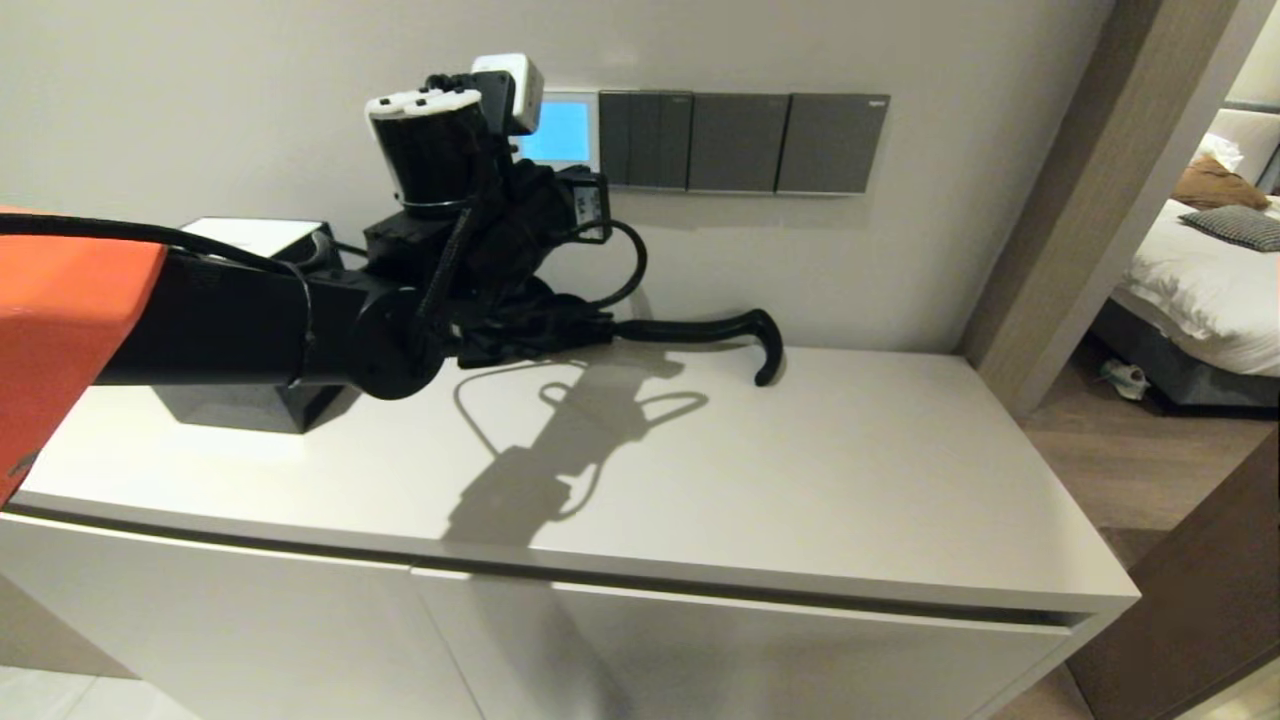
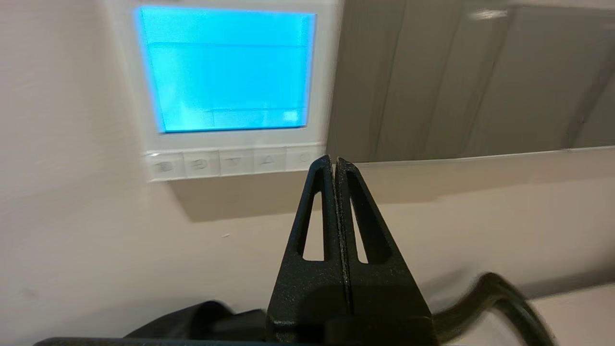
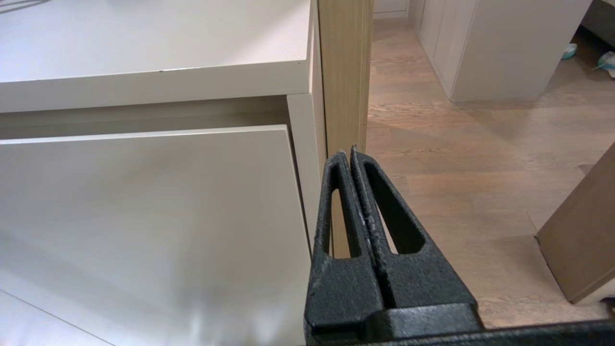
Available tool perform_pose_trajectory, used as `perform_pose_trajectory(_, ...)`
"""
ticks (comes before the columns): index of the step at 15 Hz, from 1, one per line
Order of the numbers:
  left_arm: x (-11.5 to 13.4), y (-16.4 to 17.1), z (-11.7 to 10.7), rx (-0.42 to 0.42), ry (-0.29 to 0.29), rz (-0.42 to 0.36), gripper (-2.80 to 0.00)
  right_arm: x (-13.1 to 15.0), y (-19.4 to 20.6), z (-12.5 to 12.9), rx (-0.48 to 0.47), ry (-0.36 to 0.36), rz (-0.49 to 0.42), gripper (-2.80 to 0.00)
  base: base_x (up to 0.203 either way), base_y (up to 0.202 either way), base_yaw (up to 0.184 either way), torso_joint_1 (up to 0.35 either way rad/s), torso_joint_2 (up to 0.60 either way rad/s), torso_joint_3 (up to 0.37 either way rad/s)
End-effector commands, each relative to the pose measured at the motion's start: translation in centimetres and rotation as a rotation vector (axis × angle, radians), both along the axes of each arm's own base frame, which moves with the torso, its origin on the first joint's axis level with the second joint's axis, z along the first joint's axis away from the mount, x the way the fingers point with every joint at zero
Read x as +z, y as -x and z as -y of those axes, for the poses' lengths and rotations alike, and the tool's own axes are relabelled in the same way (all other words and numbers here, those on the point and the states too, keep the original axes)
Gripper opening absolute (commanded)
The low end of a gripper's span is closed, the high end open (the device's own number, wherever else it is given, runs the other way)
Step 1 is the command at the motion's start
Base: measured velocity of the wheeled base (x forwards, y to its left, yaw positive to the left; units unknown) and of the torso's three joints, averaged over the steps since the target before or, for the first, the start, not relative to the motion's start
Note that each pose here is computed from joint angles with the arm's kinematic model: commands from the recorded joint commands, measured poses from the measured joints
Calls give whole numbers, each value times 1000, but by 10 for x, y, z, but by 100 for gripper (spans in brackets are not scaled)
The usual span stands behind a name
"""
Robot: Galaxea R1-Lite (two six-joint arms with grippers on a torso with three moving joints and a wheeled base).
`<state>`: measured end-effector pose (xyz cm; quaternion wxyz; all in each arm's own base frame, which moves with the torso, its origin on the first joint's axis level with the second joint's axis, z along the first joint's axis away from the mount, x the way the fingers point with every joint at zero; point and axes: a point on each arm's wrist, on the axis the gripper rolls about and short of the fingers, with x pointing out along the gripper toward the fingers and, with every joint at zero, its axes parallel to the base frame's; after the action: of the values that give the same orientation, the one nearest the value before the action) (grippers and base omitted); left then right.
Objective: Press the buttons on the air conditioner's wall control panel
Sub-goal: Turn on the central air conditioner
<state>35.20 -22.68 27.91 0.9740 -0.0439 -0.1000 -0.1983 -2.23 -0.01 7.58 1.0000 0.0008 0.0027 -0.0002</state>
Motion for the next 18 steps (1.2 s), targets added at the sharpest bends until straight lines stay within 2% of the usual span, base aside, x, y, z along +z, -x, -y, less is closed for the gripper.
perform_pose_trajectory(1,4,3,-2,1,6,10,-280,-1,0,0,0,0,-2,-280,0,0,0,0,0,0)
perform_pose_trajectory(5,1,0,0,2,3,5,-280,-1,0,0,0,0,-2,-280,0,0,0,0,0,0)
perform_pose_trajectory(8,-12,-16,4,13,-10,-14,-280,-1,0,0,0,0,-4,-280,0,0,0,0,0,0)
perform_pose_trajectory(18,-17,-30,6,27,-13,-18,-280,-1,0,0,0,0,-3,-280,0,0,0,0,0,0)
